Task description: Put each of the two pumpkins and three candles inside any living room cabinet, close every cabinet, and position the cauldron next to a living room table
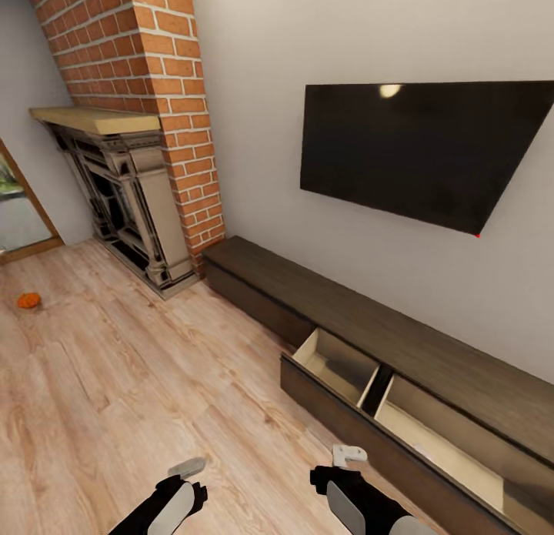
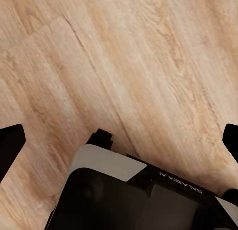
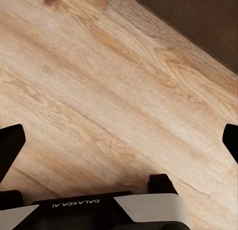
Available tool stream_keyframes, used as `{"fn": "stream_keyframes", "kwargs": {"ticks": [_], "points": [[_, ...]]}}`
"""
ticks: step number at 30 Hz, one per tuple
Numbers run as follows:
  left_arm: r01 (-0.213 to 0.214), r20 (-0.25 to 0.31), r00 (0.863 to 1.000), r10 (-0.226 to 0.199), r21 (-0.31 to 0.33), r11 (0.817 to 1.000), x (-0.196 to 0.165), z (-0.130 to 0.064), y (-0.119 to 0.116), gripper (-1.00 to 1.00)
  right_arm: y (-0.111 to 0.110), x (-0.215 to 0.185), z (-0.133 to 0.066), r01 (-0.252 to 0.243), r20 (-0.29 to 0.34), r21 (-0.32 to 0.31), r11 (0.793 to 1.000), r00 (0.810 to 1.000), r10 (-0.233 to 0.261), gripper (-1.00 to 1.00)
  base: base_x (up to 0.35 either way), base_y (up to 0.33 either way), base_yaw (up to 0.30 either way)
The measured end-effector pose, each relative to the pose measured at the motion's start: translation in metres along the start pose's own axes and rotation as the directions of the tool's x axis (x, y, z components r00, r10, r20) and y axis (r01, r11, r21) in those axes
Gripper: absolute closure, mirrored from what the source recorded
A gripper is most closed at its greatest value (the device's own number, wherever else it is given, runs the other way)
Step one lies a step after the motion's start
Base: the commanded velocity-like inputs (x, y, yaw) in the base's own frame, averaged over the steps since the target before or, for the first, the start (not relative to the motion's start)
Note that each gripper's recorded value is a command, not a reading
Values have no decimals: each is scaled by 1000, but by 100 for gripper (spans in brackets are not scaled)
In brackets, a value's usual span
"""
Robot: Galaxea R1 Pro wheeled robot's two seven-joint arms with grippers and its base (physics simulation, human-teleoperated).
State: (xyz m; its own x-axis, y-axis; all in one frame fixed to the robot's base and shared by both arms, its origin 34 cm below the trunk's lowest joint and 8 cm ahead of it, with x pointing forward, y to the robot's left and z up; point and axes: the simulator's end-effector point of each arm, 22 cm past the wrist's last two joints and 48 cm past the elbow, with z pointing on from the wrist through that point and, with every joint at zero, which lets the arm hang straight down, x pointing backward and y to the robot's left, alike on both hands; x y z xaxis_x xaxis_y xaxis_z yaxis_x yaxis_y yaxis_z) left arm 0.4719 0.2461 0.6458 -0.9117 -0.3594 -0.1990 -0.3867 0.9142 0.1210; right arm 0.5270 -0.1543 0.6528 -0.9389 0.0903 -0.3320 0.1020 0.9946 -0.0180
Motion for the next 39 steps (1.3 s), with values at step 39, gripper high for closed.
{"fn": "stream_keyframes", "kwargs": {"ticks": [39], "points": [[1,0,1000,-1,0,1000,0,0,0,-100,2,-6,-1,7,33,-2,1000,999,-7,-100,238,196,291]]}}
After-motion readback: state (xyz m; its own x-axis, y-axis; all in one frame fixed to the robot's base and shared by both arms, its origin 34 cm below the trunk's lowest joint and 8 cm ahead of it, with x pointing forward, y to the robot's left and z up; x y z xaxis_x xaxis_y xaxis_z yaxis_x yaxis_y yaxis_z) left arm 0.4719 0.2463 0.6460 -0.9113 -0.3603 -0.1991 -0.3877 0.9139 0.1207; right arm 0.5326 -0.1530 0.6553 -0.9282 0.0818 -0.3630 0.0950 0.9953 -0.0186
